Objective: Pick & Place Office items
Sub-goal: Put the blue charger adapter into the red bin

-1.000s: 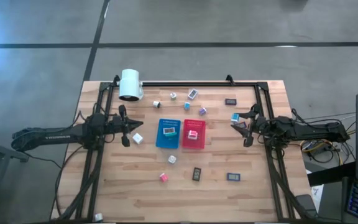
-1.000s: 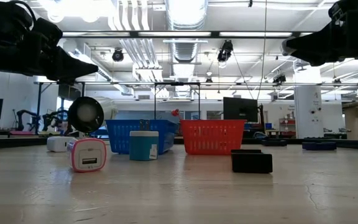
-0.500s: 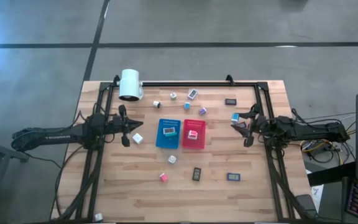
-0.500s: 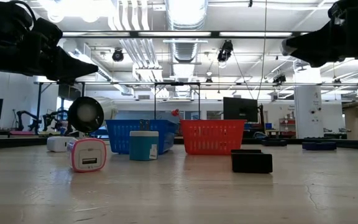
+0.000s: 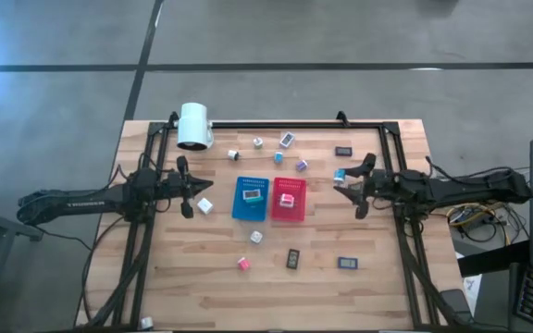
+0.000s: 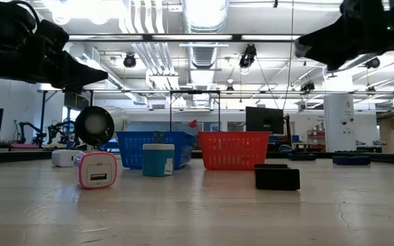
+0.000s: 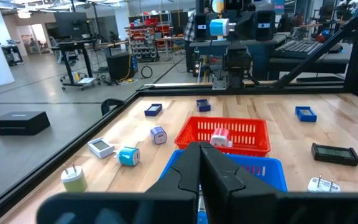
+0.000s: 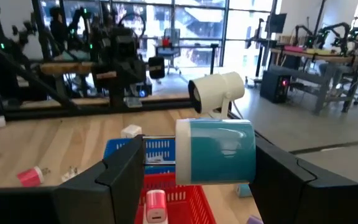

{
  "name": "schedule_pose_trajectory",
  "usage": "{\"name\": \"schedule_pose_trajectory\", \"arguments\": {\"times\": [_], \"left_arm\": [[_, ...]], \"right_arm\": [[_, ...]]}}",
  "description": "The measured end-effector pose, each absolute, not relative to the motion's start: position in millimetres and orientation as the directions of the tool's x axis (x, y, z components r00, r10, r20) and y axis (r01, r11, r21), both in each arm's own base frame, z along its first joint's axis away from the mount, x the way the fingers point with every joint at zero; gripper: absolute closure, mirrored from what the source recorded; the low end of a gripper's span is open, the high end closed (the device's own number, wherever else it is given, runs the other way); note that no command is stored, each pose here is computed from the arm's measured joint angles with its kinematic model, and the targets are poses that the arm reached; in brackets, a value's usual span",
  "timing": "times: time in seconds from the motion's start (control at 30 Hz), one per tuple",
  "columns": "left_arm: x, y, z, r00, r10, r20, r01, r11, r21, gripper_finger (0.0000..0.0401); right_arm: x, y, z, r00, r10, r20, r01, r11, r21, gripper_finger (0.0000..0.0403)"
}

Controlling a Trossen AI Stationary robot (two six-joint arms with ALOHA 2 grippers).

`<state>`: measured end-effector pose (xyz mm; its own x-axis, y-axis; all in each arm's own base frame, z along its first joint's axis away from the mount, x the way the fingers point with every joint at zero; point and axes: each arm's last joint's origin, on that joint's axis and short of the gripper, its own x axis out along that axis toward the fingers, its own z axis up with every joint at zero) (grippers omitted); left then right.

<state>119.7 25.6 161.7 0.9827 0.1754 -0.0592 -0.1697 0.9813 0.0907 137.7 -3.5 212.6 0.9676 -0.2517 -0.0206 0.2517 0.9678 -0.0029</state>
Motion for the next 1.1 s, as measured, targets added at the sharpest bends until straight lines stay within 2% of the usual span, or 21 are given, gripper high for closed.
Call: {"name": "schedule_pose_trajectory", "arguments": {"times": [0.4, 0.67, 1.1], "left_arm": [[119.7, 25.6, 161.9, 0.983, 0.176, -0.059, -0.17, 0.981, 0.091, 0.0389], [119.7, 25.6, 161.8, 0.982, 0.178, -0.059, -0.172, 0.981, 0.091, 0.0389], [119.7, 25.6, 161.9, 0.982, 0.177, -0.059, -0.172, 0.981, 0.09, 0.0389]], "right_arm": [[202.5, -2.9, 211.9, 0.929, -0.262, -0.263, 0.243, 0.965, -0.104, 0.0174], [252.6, -13.7, 191.7, 0.859, -0.302, -0.413, 0.265, 0.953, -0.148, 0.0174], [301.2, -28.9, 161.8, 0.771, -0.283, -0.571, 0.269, 0.957, -0.111, 0.0174]]}}
